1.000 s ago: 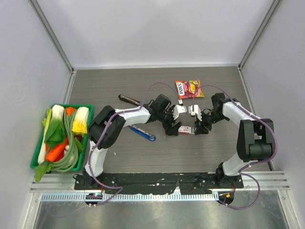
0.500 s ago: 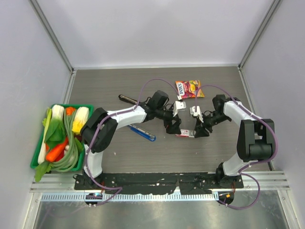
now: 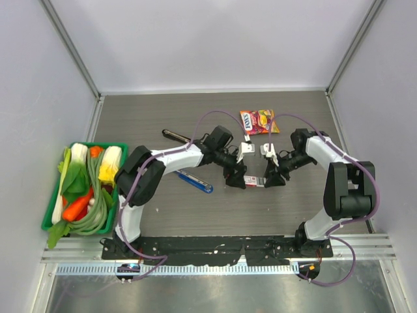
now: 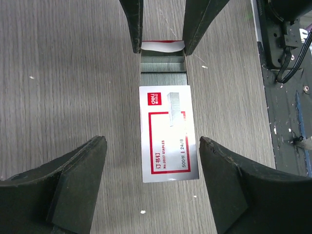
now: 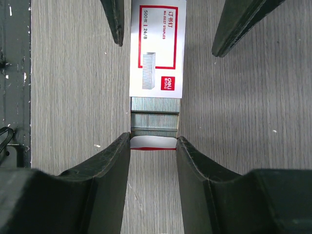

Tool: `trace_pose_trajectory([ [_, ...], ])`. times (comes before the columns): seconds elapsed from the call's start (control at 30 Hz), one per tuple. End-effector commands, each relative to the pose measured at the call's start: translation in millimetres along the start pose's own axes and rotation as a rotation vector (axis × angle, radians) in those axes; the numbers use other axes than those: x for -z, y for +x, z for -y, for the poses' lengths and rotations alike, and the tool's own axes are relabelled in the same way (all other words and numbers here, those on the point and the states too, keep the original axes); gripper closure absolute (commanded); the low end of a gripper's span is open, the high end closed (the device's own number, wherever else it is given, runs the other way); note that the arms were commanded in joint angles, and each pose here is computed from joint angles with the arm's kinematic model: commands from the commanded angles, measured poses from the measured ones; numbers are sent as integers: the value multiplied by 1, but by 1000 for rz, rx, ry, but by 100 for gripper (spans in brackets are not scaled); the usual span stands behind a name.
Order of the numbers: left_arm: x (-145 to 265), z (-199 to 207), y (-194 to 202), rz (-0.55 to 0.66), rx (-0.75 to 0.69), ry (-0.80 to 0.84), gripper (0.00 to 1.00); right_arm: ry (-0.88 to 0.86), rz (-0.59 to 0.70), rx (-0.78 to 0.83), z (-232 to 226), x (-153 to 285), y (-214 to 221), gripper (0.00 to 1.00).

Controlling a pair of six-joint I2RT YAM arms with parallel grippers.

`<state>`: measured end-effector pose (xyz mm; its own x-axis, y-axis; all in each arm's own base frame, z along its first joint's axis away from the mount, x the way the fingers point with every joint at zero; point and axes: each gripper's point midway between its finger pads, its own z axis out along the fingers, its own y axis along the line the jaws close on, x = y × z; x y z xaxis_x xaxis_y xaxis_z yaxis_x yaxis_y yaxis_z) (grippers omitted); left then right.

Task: Load the staples into the stapler
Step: Open the staple box.

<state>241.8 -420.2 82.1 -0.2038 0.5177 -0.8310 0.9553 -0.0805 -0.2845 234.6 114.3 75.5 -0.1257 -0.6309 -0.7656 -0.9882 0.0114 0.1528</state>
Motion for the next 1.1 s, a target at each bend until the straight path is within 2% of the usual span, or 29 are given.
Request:
trace_pose_trajectory([
  [0.0, -5, 2, -12, 3, -19, 37, 21, 30, 48, 24, 7, 10, -11, 58],
  [0.33, -6, -9, -17, -1, 24, -13, 44, 56, 19, 3, 12, 8, -1, 58],
  [0.53, -7, -8, -15, -6, 37, -9, 53, 70, 3, -13, 18, 7, 6, 58],
  [0.7, -6, -7, -13, -11, 32, -6, 55, 87, -1, -22, 22, 10, 11, 58],
  [0.97, -7, -6, -13, -10, 47, 2, 66, 98, 2, -24, 23, 11, 11, 58],
  [1.07, -8, -6, -11, -14, 53, 1, 65, 103, -1, -22, 24, 12, 12, 58],
])
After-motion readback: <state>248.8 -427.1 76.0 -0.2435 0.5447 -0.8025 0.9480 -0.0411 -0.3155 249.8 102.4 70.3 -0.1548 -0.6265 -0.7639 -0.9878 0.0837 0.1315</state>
